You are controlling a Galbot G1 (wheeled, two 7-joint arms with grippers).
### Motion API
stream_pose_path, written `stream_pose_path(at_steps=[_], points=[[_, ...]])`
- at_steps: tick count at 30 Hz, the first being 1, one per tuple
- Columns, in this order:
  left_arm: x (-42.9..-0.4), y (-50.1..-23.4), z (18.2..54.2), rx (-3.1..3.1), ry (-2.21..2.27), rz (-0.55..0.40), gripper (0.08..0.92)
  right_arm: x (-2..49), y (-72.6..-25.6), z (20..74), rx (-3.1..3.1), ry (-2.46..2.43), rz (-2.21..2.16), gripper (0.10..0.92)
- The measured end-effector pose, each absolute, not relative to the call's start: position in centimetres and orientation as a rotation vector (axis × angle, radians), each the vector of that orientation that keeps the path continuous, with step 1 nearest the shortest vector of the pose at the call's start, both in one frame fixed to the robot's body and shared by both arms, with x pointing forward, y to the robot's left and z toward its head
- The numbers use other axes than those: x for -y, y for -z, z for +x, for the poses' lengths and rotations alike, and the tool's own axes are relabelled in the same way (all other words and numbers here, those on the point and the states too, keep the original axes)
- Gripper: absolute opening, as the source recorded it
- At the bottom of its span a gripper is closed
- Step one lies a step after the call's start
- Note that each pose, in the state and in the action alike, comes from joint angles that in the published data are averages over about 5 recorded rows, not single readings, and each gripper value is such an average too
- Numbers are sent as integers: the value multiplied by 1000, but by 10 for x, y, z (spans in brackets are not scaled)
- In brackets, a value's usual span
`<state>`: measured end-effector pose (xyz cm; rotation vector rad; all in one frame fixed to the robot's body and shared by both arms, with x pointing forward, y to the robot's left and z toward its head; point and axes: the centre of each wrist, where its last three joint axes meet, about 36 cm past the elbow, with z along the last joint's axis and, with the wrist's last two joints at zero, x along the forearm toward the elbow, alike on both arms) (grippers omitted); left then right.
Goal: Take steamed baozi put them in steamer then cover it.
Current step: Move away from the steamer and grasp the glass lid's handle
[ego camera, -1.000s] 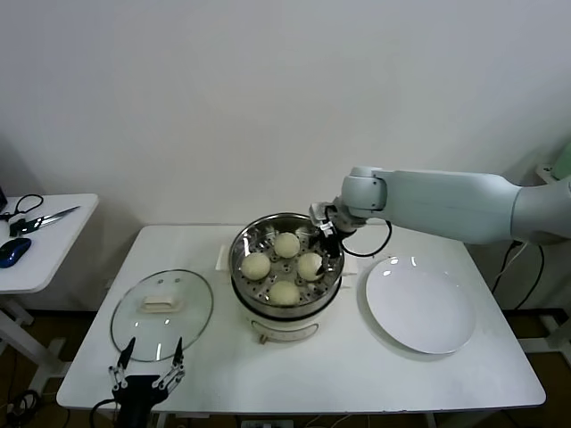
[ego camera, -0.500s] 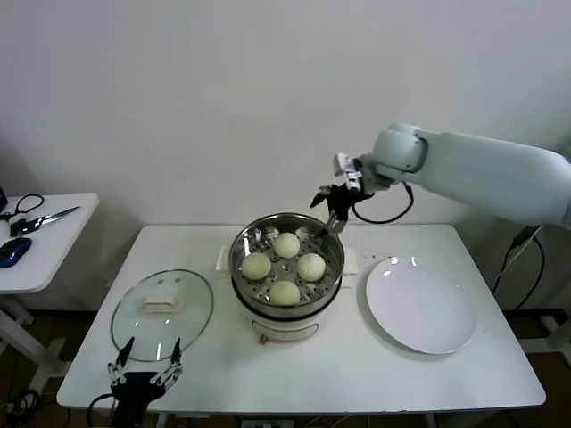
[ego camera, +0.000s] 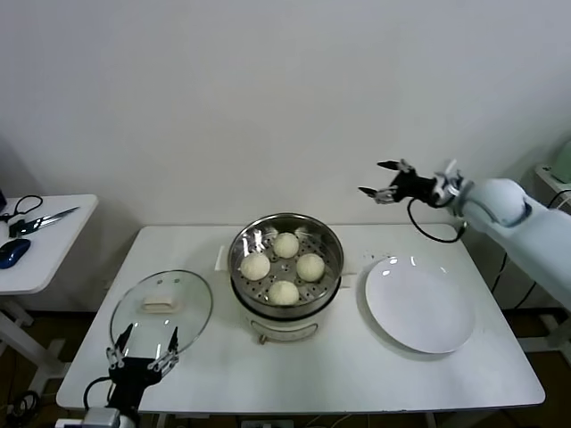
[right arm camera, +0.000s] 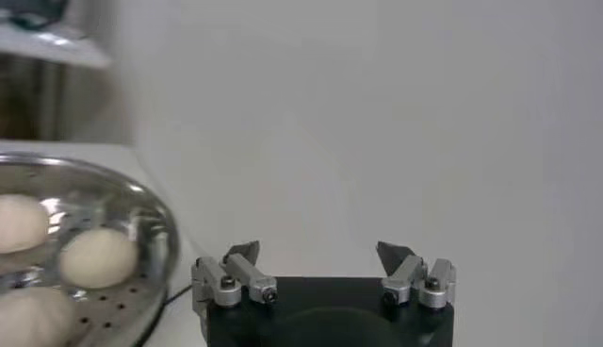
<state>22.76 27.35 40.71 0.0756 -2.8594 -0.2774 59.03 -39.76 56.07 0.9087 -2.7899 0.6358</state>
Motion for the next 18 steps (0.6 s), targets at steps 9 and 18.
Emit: stream_pose_path(at_steps=[9,18], points=[[-279,-401,238,2874,404,98,823,420,-469,515,3036,-319,706,823],[-296,-391,241,2783,927,220,823,426,-349,393,3074,-106,411,823]])
